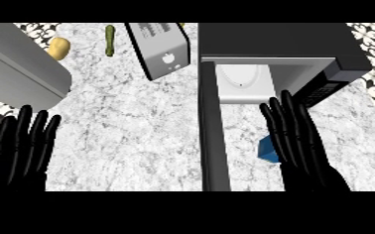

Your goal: Pick up the milk, place it into the microwave and close the microwave

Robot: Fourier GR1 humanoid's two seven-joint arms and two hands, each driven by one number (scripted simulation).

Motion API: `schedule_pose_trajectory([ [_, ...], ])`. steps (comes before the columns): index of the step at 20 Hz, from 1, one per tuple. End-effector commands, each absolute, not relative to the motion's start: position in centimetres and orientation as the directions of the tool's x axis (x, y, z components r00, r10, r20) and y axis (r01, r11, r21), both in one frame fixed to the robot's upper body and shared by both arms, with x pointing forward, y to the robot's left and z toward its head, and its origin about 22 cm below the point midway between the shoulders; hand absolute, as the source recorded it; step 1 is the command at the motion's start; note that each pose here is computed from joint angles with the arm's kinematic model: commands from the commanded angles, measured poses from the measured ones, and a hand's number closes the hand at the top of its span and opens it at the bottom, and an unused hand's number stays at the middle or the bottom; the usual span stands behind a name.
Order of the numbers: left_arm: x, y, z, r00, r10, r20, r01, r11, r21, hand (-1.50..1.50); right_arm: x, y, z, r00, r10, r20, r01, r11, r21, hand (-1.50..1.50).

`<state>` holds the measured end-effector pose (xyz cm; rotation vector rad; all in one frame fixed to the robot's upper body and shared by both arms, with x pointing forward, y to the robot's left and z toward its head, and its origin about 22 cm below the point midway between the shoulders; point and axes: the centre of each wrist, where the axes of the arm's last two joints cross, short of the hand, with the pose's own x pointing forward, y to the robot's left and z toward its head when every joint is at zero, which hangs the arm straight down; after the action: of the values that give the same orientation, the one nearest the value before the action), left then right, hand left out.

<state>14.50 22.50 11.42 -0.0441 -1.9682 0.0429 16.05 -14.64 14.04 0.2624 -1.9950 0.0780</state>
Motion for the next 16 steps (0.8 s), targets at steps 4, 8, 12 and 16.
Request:
schedule_pose_trajectory([
  [4, 12.3, 23.6, 9.5, -0.378, 0.072, 0.923, 0.018, 0.997, -0.07, -1.5, 15.5, -14.4, 13.3, -0.418, -0.073, 0.906, -0.073, 0.996, 0.047, -1.5],
  [8, 11.0, 23.2, 9.9, -0.373, 0.064, 0.926, 0.018, 0.998, -0.062, -1.5, 16.4, -13.7, 13.4, -0.394, -0.018, 0.919, -0.008, 1.0, 0.017, -1.5],
  [12, 10.9, 23.8, 10.2, -0.382, 0.065, 0.922, 0.022, 0.998, -0.061, -1.5, 15.6, -16.4, 11.0, -0.359, -0.009, 0.933, -0.001, 1.0, 0.009, -1.5],
  [16, 9.9, 25.1, 10.0, -0.392, 0.037, 0.919, 0.004, 0.999, -0.039, -1.5, 16.9, -15.7, 11.2, -0.337, -0.004, 0.942, 0.055, 0.998, 0.024, -1.5],
])
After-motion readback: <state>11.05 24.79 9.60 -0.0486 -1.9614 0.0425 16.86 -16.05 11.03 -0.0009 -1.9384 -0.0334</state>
